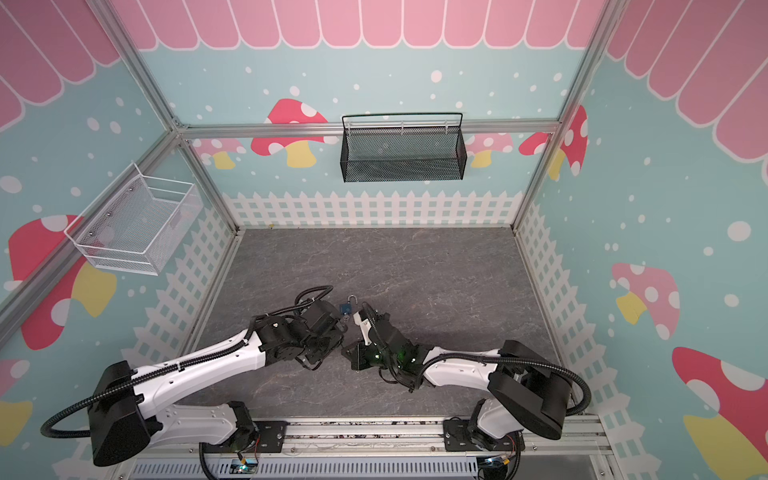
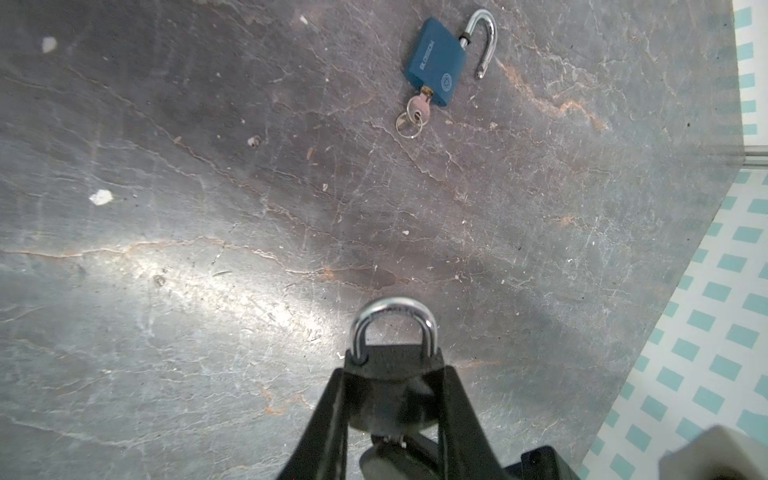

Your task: Unlock with the key

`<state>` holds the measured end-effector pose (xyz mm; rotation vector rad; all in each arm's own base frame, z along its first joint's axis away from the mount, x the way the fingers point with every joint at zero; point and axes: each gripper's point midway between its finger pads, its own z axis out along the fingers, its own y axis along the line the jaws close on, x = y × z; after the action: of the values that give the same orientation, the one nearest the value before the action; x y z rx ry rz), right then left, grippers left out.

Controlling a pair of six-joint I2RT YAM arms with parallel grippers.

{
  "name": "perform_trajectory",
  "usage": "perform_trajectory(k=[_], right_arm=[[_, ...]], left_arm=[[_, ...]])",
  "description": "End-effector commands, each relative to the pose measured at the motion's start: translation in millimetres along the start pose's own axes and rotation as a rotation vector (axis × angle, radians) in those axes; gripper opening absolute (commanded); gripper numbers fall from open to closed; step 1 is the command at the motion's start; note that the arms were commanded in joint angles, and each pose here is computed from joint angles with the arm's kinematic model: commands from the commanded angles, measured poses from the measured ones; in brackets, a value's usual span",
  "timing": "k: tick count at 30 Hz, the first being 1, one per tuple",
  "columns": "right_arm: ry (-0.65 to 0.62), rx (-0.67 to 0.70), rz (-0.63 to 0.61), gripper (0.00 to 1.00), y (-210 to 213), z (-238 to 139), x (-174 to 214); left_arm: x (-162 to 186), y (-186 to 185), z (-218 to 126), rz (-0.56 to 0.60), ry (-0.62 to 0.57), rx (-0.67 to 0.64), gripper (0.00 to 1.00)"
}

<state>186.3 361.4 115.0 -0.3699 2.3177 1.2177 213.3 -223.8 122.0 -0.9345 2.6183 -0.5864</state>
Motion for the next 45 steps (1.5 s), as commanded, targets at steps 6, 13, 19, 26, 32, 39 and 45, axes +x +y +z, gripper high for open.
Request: perform_trajectory(k=[6,13,19,26,32,39,45], right_arm=[[-0.260,0.111,-0.158,0.00,14.1,-7.0,-67.5],[-0.186,-0.120,0.058,0.00,29.8,-15.6,-65.7],[-0.102,0.000,-0.013,0.00,9.1,-6.9,-49.0],[-0.021,0.074,-0.060,0.00,1.0,-1.1,-30.7],[-0.019,0.102,-0.063,0.00,2.1,1.0,-25.3],[-0.037,0.117,-0.081,0.00,9.2,8.2,-27.4],[-0.069,0.188,-0.148,0.00,6.3,14.0,-37.0]], left_arm=[[33.6,16.4,-4.5,-0.042,0.167,-0.034,0.00],[29.9,38.5,3.8,-0.101,0.153,-0.064,0.00],[15.5,41.7,0.8,-0.226,0.100,0.003,0.00],[-0.7,50.0,-2.6,-0.337,0.040,0.031,0.00],[-8.2,42.1,-7.3,-0.401,0.010,0.081,0.00],[-3.6,27.6,-5.6,-0.460,0.052,0.134,0.00],[-2.9,14.7,-12.3,-0.464,0.072,0.179,0.00]])
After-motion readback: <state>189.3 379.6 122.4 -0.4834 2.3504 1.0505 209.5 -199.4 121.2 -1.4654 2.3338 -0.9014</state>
